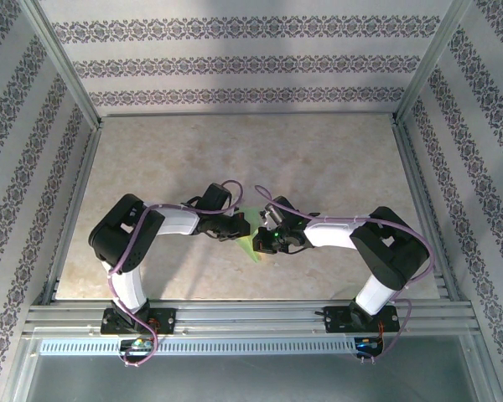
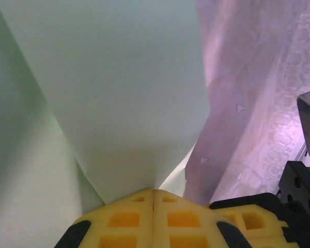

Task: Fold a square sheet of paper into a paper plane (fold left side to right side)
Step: Fourth fold the wing at the center of the table.

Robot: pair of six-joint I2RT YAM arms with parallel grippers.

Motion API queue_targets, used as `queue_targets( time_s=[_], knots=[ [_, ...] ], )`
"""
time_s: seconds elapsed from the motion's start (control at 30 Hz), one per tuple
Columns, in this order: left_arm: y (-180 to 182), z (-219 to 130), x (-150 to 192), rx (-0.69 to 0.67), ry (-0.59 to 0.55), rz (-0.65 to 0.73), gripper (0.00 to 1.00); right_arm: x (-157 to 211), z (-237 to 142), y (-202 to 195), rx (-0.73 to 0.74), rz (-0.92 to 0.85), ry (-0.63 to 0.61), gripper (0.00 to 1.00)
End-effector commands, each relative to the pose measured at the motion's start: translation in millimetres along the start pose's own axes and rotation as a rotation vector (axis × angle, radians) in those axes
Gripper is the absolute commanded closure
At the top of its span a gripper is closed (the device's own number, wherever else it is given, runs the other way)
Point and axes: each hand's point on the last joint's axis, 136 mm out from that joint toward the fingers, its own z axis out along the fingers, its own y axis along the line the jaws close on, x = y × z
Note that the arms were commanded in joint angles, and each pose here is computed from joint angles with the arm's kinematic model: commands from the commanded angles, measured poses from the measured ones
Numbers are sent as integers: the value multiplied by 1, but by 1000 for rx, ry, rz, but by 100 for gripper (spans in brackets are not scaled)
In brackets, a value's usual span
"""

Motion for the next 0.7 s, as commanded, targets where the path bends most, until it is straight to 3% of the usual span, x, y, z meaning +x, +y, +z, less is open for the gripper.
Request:
queue_targets(
  time_s=[0.0, 0.67],
  knots=[
    [10, 5, -4, -65, -7, 23, 100, 32, 10, -51, 207, 36, 99, 100],
    [38, -10, -53, -137, -66, 16, 100, 42, 12, -61, 243, 36, 134, 100]
  ],
)
